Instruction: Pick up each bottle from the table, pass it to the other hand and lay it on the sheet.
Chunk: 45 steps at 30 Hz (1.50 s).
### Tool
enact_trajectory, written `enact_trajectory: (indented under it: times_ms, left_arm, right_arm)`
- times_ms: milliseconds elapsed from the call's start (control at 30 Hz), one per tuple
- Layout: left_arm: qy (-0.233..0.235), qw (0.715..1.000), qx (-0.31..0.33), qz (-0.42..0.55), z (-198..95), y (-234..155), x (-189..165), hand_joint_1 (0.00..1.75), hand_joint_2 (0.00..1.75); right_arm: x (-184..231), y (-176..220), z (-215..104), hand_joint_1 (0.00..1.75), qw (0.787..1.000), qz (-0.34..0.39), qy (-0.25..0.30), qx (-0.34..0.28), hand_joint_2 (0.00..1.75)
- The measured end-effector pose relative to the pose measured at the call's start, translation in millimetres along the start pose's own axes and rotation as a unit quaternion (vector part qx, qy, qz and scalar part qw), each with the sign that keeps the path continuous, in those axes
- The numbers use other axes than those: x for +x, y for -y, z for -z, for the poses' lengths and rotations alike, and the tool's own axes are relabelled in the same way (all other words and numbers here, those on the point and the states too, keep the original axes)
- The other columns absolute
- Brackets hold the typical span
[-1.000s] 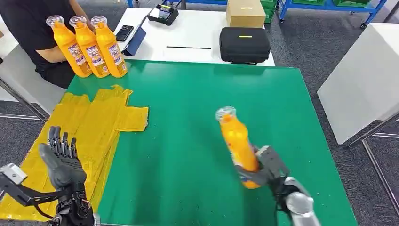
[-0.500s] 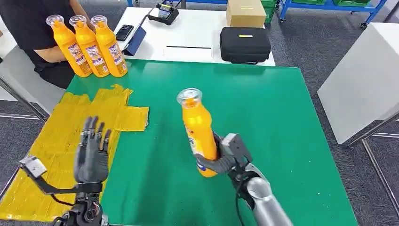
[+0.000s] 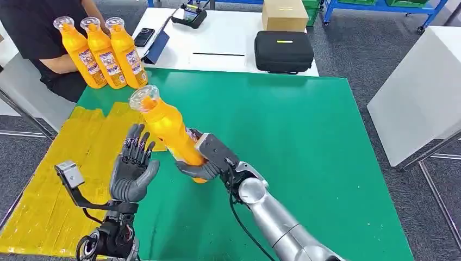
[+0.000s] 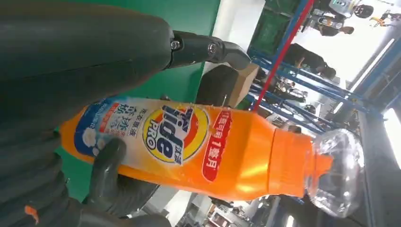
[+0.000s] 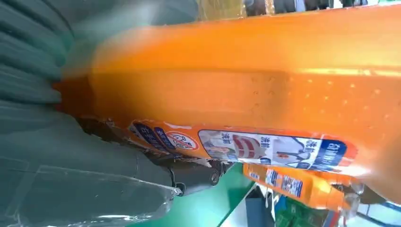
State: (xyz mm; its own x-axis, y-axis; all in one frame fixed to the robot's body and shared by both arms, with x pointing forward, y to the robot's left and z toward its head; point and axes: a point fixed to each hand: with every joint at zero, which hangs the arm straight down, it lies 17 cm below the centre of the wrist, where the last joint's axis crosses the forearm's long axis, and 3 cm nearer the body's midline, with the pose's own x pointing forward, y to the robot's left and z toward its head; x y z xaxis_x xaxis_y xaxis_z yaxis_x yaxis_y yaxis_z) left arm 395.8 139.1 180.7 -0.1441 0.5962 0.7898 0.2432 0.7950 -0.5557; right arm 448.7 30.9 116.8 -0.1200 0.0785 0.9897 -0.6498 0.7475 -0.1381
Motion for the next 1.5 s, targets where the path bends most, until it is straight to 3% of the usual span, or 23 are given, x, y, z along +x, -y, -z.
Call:
enact_trajectory:
  times_ms: [300, 633, 667, 733, 767, 867, 1500]
  left_arm:
    - [-0.015, 1.0, -0.013, 0.001, 7, 8, -12, 0.0, 1.75]
    - [-0.023, 0.999, 0.034, 0.005, 12, -21, -11, 0.0, 1.75]
    - [-0.024, 0.999, 0.037, 0.005, 10, -23, -12, 0.28, 1.75]
    - [-0.027, 0.999, 0.044, 0.005, 8, -28, -14, 0.28, 1.75]
    - [-0.027, 0.998, 0.048, 0.006, 7, -30, -14, 1.55, 1.75]
    - [-0.029, 0.998, 0.053, 0.008, 5, -33, -15, 1.75, 1.75]
    - [-0.022, 0.998, 0.059, 0.019, 4, -37, -14, 1.75, 1.75]
  right_arm:
    - [-10, -28, 3, 1.75, 0.999, -0.013, -0.021, 0.026, 1.75]
    - [-45, -97, -10, 1.75, 0.985, -0.136, -0.069, 0.075, 1.75]
    - [-47, -100, -11, 1.75, 0.984, -0.144, -0.071, 0.077, 1.75]
    - [-48, -104, -11, 1.75, 0.982, -0.155, -0.076, 0.079, 1.75]
    - [-49, -105, -12, 1.75, 0.981, -0.158, -0.078, 0.079, 1.75]
    - [-50, -107, -12, 1.75, 0.98, -0.162, -0.082, 0.08, 1.75]
    - [-51, -109, -13, 1.75, 0.98, -0.161, -0.083, 0.081, 1.75]
